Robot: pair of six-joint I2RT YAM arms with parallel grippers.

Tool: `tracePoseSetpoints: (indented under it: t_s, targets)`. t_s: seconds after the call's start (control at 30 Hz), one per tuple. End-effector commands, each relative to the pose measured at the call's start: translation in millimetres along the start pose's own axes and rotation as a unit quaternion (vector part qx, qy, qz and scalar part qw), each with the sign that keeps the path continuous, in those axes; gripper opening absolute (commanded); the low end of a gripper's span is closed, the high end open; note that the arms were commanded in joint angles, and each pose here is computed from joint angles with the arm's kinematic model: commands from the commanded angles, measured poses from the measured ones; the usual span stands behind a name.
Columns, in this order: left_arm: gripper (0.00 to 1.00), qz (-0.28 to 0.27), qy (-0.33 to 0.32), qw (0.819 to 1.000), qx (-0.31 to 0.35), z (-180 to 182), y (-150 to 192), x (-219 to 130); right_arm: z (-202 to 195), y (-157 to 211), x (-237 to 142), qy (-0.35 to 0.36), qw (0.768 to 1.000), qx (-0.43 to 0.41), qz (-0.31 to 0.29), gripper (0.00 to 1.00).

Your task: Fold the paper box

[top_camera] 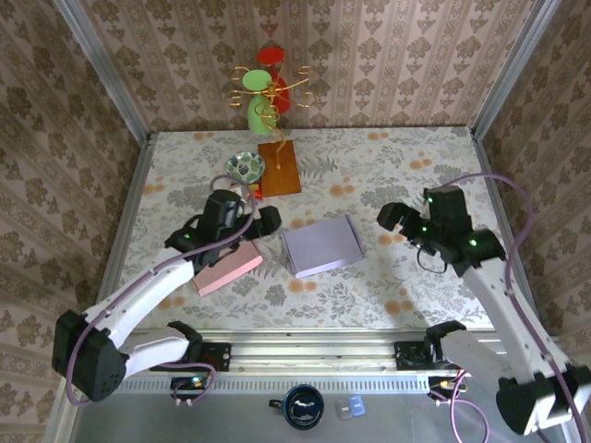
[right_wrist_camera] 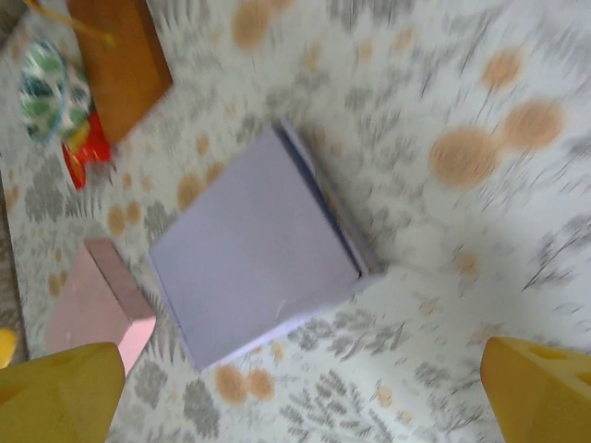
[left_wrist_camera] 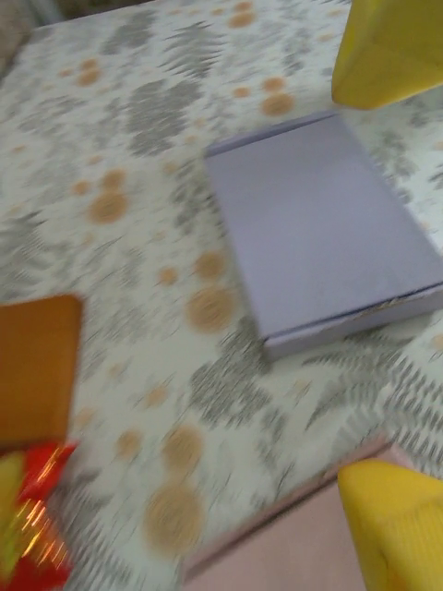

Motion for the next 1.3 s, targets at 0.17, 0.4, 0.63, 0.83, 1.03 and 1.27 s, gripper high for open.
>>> tracePoseSetpoints:
  t_s: [0.17, 0.4, 0.63, 0.83, 1.03, 1.27]
  targets:
    - [1.0, -0.123, -0.191, 0.973, -0.052, 65.9, -30.7, -39.9, -52.8, -5.5, -38.6, 0.153, 0.949, -0.037, -0.274, 1.0]
    - [1.0, -0.163, -0.345, 0.924, 0.023, 107.6, -26.7, -42.9, -80.9, 4.8, -1.8, 0.173, 0.906, -0.138, -0.362, 1.0]
    - [1.0, -0.167, -0.392, 0.896, 0.121, 151.3, -8.8, -14.3, -89.4, 12.3, 56.9, 0.165, 0.911, -0.208, -0.315, 1.0]
    - [1.0, -0.178, -0.354, 0.909, 0.131, 189.7, 5.6, 20.4, -88.8, 7.0, 101.3, 0.155, 0.915, -0.246, -0.281, 1.0]
    - [1.0, -0.183, -0.301, 0.916, 0.194, 197.0, -13.7, 45.6, -78.6, -13.5, 125.8, 0.088, 0.916, -0.254, -0.297, 1.0]
    - [1.0, -0.226, -0.275, 0.908, 0.222, 201.5, 12.6, 56.8, -84.7, -20.4, 136.7, 0.055, 0.906, -0.256, -0.332, 1.0]
Point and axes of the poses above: each hand's point on the last joint's axis, 136 mm out from that joint toward the fingers, its own x axis out along the fingers, its own z axis along the line the jaws close on, y = z × x, the point moved 10 cm from there along -x, back along the fingers, and after that the axes turned 9 degrees about x, right-handed, at the moved point
